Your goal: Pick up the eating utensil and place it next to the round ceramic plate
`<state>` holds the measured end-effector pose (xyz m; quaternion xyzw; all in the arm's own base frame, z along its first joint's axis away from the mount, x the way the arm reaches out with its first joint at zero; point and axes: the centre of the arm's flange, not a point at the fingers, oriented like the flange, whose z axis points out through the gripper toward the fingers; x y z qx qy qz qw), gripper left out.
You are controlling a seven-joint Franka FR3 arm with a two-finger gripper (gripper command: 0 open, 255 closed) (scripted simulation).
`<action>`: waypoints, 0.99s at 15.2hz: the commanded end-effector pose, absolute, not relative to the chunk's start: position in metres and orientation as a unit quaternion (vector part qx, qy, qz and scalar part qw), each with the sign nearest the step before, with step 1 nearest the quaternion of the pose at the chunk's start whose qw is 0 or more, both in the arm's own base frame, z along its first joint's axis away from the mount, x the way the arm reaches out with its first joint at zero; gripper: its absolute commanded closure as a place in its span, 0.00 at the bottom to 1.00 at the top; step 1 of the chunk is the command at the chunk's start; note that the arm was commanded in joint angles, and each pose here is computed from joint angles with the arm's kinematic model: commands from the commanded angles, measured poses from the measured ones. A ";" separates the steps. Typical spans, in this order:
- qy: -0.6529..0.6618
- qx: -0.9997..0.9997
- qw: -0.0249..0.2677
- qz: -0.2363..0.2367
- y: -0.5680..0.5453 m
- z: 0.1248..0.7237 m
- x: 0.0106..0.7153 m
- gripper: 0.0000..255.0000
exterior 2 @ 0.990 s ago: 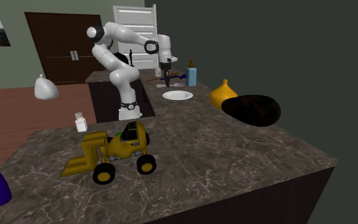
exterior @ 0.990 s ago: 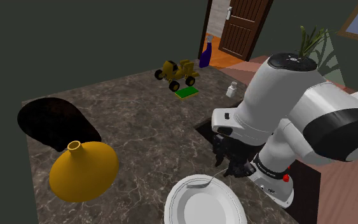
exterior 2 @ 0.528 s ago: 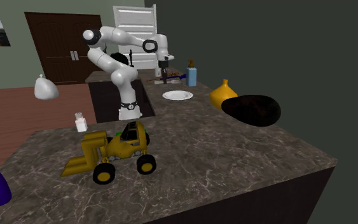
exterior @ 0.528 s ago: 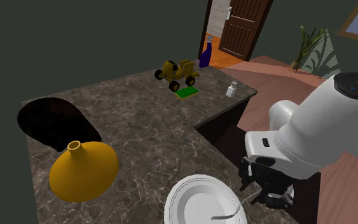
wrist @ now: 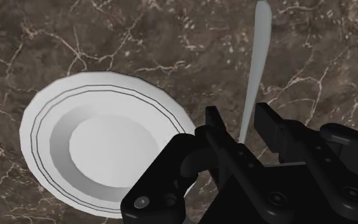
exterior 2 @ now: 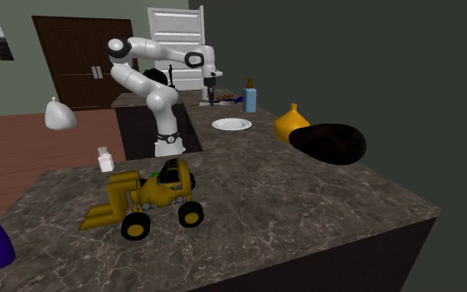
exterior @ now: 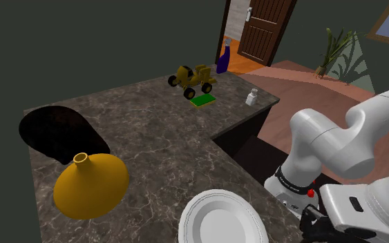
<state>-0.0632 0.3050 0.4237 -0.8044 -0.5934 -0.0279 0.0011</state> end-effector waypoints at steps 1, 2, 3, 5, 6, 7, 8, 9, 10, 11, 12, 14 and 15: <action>-0.593 -0.805 0.001 -0.028 0.309 0.425 -0.090 1.00; -0.593 -0.805 0.001 -0.028 0.312 0.425 -0.103 1.00; -0.593 -0.805 0.001 -0.028 0.315 0.425 -0.116 1.00; -0.593 -0.805 0.001 -0.028 0.321 0.425 -0.141 1.00; -0.593 -0.805 0.001 -0.028 0.324 0.425 -0.154 1.00; -0.593 -0.805 0.001 -0.028 0.326 0.425 -0.167 1.00; -0.593 -0.805 0.001 -0.028 0.329 0.425 -0.180 1.00; -0.593 -0.805 0.001 -0.028 0.331 0.425 -0.189 1.00; -0.593 -0.805 0.001 -0.028 0.331 0.420 -0.189 1.00; -0.593 -0.805 0.001 -0.028 0.331 0.414 -0.189 1.00; -0.593 -0.805 0.001 -0.028 0.331 0.409 -0.189 1.00; -0.593 -0.805 0.001 -0.028 0.331 0.399 -0.189 1.00; -0.593 -0.805 0.001 -0.028 0.331 0.393 -0.189 1.00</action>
